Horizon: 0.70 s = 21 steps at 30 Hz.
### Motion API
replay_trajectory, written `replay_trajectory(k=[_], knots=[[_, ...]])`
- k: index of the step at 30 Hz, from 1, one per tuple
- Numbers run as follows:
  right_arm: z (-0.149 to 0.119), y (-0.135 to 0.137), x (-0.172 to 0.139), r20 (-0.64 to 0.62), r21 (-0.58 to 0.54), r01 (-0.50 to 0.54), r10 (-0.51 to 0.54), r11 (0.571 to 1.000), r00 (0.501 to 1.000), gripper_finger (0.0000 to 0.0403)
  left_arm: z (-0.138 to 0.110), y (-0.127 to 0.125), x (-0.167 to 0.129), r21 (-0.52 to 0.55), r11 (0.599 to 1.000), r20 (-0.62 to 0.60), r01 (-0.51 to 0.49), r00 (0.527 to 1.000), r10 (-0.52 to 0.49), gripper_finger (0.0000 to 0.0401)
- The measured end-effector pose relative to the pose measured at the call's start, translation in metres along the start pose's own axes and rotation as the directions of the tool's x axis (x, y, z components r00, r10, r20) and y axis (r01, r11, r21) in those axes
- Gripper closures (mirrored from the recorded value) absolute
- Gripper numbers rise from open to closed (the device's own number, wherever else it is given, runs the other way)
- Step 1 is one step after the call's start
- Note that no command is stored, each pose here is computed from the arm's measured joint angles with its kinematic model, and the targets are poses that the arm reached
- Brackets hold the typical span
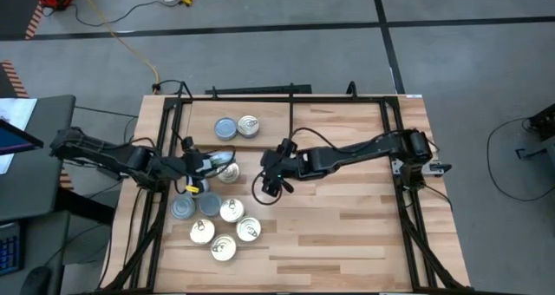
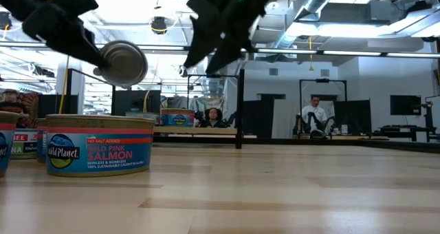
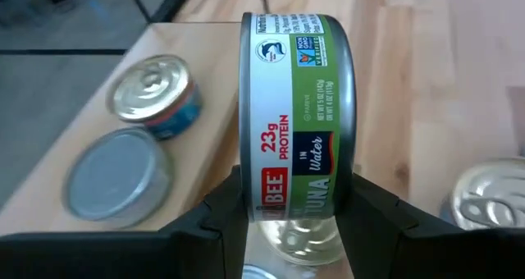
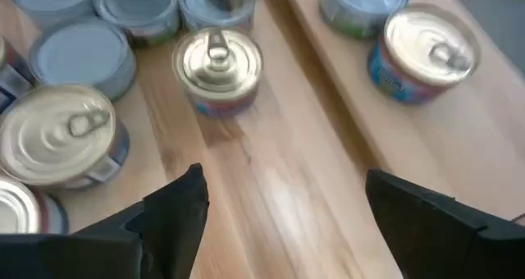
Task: Stack canned seafood by type on shelf
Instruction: Stack the green tuna can on top of the green tuna can on the shelf
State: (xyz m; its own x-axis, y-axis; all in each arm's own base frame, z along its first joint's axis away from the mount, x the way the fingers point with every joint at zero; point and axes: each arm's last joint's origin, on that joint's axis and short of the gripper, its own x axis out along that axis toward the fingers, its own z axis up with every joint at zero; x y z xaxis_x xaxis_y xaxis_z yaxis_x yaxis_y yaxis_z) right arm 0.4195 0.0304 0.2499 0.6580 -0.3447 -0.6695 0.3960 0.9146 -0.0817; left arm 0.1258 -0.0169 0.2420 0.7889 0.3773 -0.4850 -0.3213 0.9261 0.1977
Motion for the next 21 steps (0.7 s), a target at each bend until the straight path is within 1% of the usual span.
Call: replay_trajectory(k=[2,5,11,14,18,20,21], knots=[[-0.005,0.001,0.005,0.048,0.023,-0.016,0.015,1.000,0.999,0.0049,0.008,0.002,-0.004,0.006,1.000,-0.012,-0.023,1.000,0.024,0.0258],[-0.011,0.002,0.012,0.086,0.041,-0.029,0.025,0.999,0.996,0.0049,0.020,0.008,-0.008,0.025,0.998,-0.052,-0.063,0.997,0.065,0.0258],[-0.012,0.003,0.013,0.110,0.056,-0.024,0.018,0.998,0.994,0.0049,0.043,0.023,-0.015,0.077,0.987,-0.150,-0.139,0.977,0.150,0.0258],[-0.014,0.007,0.010,0.117,0.049,-0.005,0.000,0.999,0.993,0.0049,0.045,0.029,-0.014,0.100,0.979,-0.196,-0.175,0.962,0.192,0.0258],[-0.017,0.018,0.012,0.153,0.041,0.023,-0.029,0.999,0.988,0.0049,0.039,0.037,-0.014,0.143,0.968,-0.275,-0.205,0.931,0.238,0.0258],[-0.019,0.025,0.015,0.180,0.030,0.027,-0.032,0.999,0.983,0.0049,0.037,0.039,-0.013,0.141,0.969,-0.303,-0.205,0.922,0.239,0.0258],[-0.017,0.030,0.016,0.221,0.035,0.016,-0.024,0.999,0.975,0.0049,0.035,0.041,-0.013,0.138,0.972,-0.325,-0.191,0.918,0.227,0.0258]])
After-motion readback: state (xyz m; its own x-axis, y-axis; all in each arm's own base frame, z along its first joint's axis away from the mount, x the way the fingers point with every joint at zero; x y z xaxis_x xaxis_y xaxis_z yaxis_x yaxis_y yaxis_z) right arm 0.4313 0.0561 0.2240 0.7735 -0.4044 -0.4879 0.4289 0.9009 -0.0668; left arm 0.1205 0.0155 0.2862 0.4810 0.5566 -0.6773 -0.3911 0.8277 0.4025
